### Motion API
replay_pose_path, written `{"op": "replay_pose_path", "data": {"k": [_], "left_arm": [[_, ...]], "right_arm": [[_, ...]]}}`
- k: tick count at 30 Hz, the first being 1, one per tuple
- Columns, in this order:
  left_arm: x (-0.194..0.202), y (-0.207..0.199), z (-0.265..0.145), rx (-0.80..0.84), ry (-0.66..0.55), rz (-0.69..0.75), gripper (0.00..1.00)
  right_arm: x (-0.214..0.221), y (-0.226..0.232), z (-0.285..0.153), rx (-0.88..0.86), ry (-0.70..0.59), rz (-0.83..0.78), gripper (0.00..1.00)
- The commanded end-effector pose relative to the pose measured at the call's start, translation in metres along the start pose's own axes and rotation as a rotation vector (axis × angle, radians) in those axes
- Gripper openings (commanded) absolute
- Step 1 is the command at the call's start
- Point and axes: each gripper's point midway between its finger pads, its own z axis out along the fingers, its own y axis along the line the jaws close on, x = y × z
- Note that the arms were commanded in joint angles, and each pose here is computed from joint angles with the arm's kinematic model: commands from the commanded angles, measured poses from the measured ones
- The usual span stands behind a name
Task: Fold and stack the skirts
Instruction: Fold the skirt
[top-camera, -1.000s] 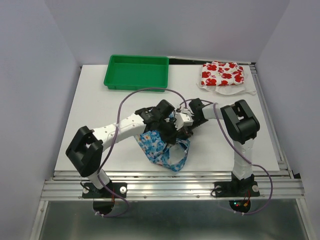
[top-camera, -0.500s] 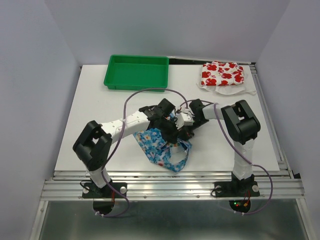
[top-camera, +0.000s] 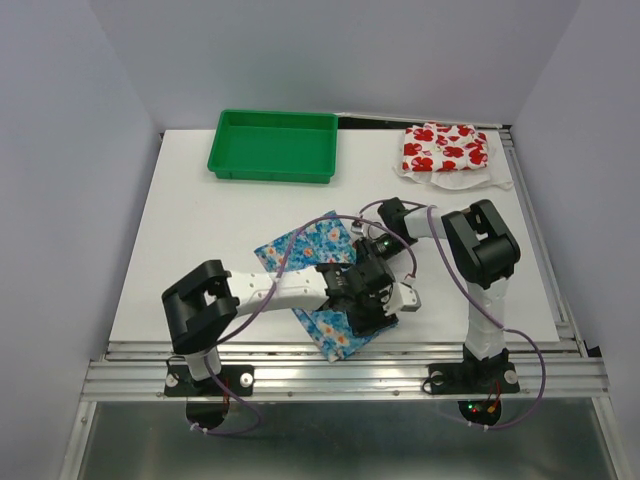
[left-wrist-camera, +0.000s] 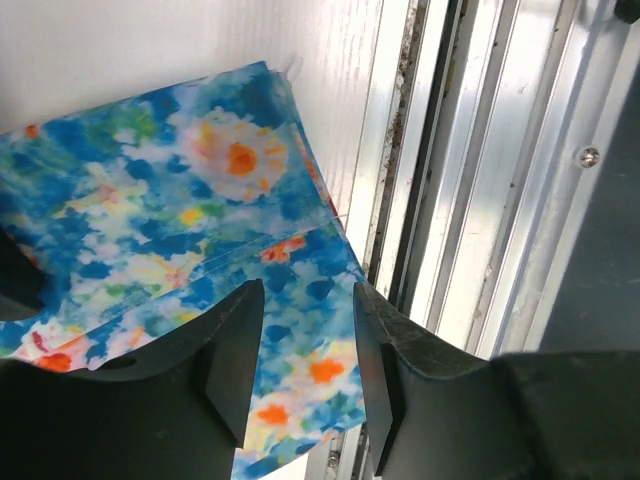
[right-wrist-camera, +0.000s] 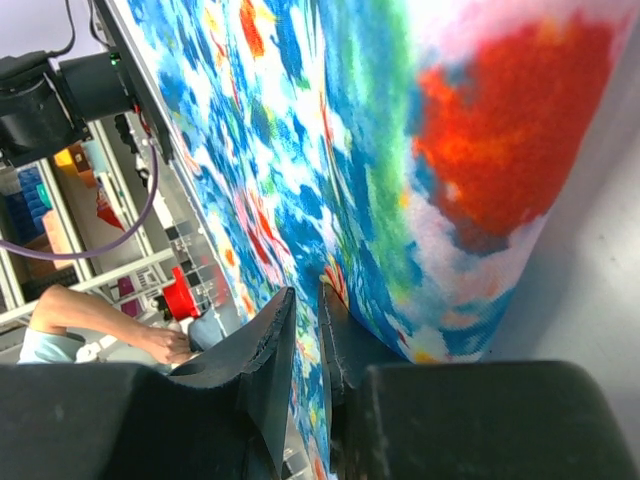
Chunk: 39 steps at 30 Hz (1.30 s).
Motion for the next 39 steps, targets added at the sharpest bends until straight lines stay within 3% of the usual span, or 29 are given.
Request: {"op": "replay_pose_path", "data": {"k": [1,10,11,12,21,30,35,36,38,39], "left_arm": [[0.012,0.009,0.012,-0.150,0.050,0.033,0.52],[0.026,0.012,0.033,-0.336,0.129,0.115,0.56],[0.028,0.011,0.037,-0.341,0.140,0.118,0.70],[0.030,0.013,0.038,-0.351,0.149,0.120,0.76],[0.033,0.003,0.040,-0.353,0.172,0.139,0.77],[0.059,0.000,0.050,-0.411,0.268,0.215,0.59],[0.064,-0.004,0.053,-0.388,0.303,0.224,0.58],[0.067,-0.004,0.054,-0.386,0.318,0.224,0.46],[0.067,-0.006,0.053,-0.375,0.318,0.227,0.33],[0.066,-0.008,0.051,-0.364,0.327,0.228,0.21]], "right_arm": [[0.029,-0.076,0.007,0.314,0.090,0.013,0.23],[0.036,-0.080,0.006,0.333,0.103,0.027,0.22],[0.035,-0.080,0.006,0.334,0.101,0.026,0.22],[0.036,-0.079,0.006,0.334,0.101,0.026,0.22],[0.036,-0.080,0.005,0.339,0.102,0.023,0.22],[0.038,-0.079,0.004,0.338,0.112,0.023,0.21],[0.041,-0.075,0.004,0.339,0.126,0.011,0.17],[0.041,-0.076,0.004,0.343,0.126,0.010,0.17],[0.042,-0.076,0.003,0.343,0.126,0.010,0.17],[0.041,-0.076,0.003,0.345,0.125,0.008,0.17]]}}
